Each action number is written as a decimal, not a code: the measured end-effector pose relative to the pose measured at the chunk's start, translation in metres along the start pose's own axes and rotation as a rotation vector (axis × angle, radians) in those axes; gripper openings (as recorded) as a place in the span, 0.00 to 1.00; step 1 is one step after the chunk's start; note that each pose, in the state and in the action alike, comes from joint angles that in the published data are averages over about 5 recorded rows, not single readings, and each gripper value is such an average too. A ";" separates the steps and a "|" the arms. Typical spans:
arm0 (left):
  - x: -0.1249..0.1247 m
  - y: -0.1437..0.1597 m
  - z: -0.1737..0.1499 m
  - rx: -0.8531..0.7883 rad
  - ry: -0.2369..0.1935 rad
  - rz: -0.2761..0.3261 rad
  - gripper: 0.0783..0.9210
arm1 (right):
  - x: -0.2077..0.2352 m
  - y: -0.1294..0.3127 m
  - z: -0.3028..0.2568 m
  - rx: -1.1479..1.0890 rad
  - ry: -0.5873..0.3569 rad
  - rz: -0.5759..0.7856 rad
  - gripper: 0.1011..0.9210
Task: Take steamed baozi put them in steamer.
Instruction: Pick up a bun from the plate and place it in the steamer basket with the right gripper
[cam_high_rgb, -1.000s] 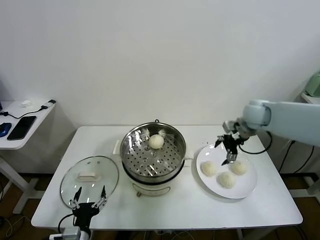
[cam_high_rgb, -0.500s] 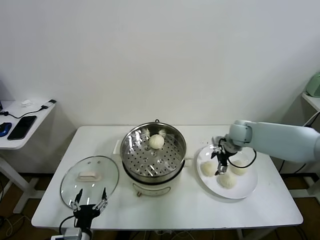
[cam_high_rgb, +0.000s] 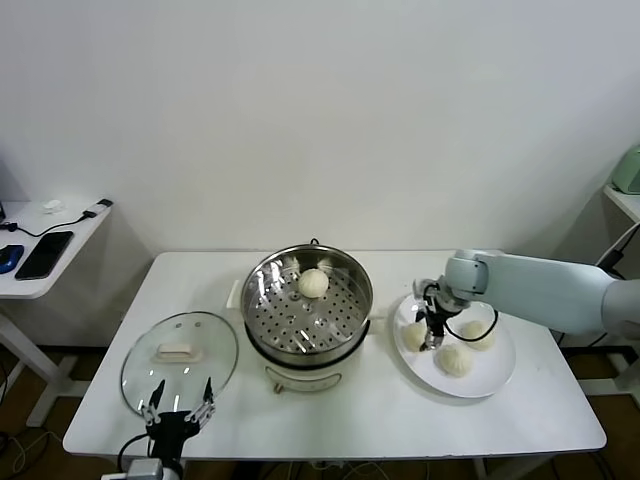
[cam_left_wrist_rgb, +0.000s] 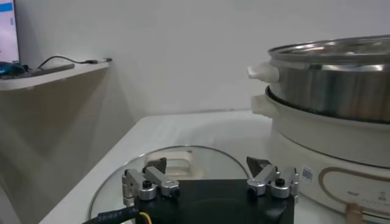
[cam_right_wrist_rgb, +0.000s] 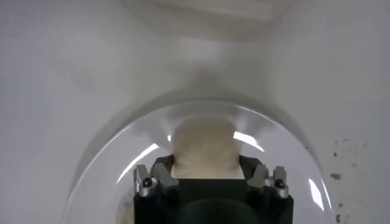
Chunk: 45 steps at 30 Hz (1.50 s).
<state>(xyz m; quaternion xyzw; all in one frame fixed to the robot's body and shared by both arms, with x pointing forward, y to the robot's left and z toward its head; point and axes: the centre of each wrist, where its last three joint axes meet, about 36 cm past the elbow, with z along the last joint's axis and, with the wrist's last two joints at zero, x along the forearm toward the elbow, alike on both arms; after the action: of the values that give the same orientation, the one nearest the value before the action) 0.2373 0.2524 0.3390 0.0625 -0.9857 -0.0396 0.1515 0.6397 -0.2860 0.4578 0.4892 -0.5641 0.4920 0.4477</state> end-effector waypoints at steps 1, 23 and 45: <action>0.000 0.000 0.000 0.000 0.000 0.001 0.88 | 0.002 -0.001 0.000 0.000 0.000 0.001 0.66; 0.000 -0.006 -0.015 0.002 -0.021 0.035 0.88 | 0.237 -0.051 -0.109 0.100 -0.130 0.115 0.65; -0.001 -0.006 -0.025 0.004 -0.036 0.054 0.88 | 0.161 -0.013 -0.304 0.209 -0.140 0.046 0.65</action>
<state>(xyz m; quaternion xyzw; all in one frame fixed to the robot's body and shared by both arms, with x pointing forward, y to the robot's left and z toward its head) 0.2467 0.2452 0.3621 0.0356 -0.9896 -0.0349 0.1347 0.6403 -0.0023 0.6533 0.5531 -0.5509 0.5229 0.3423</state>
